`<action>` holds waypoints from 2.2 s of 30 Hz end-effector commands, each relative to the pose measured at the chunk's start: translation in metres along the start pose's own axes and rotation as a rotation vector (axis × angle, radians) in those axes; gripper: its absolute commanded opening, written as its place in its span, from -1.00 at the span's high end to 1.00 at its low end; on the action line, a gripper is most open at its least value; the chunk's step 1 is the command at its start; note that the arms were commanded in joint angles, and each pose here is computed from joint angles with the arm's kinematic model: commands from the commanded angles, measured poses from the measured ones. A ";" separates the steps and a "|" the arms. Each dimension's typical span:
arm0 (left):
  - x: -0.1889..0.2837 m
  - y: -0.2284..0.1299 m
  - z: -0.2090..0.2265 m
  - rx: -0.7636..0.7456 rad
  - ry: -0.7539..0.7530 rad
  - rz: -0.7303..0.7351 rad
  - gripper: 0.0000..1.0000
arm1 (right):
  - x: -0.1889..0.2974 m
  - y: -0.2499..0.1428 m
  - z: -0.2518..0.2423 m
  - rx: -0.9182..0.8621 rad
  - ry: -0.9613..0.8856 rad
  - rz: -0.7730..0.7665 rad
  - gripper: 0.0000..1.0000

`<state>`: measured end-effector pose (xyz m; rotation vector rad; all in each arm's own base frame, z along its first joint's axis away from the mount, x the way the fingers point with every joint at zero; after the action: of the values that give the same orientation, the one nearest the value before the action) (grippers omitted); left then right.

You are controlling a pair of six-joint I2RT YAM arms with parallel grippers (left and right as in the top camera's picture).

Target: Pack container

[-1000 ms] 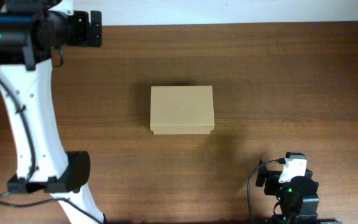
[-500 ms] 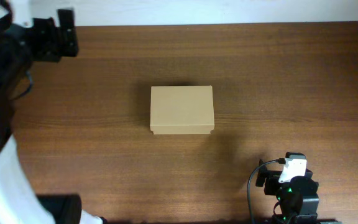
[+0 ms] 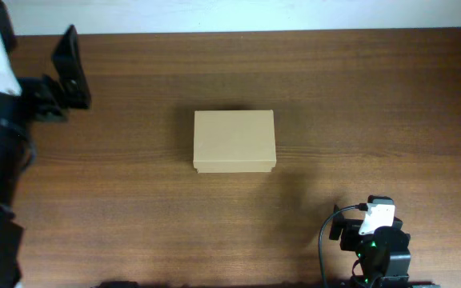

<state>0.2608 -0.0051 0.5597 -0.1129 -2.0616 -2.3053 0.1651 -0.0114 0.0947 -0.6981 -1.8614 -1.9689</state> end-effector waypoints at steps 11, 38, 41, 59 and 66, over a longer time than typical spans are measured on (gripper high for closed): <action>0.024 -0.154 -0.035 -0.011 -0.067 -0.085 -0.99 | -0.002 -0.002 -0.003 -0.007 -0.019 -0.002 -0.98; 0.021 -0.357 -0.042 -0.008 0.001 -0.092 -0.98 | -0.002 -0.002 -0.003 -0.007 -0.019 -0.002 -0.98; 0.020 -0.369 -0.041 -0.008 0.006 -0.041 -0.99 | -0.002 -0.002 -0.003 -0.007 -0.019 -0.002 -0.98; 0.013 -0.401 -0.045 -0.010 -0.003 0.036 -0.98 | -0.002 -0.002 -0.003 -0.007 -0.019 -0.002 -0.98; 0.013 -0.402 -0.045 -0.010 -0.003 0.037 -0.99 | -0.002 -0.002 -0.003 -0.007 -0.019 -0.002 -0.98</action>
<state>0.2129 -0.0068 0.1590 -0.1781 -2.0429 -2.2887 0.1652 -0.0116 0.0942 -0.6996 -1.8614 -1.9691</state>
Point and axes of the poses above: each gripper's point midway between its finger pads, its own x axis back along the fingers, its own z axis along the line the jaws close on, y = z × x, the point moved 3 cm from there along x, back along the fingers, and after that the axes turned 2 degrees about -x, right-handed, at the moved point
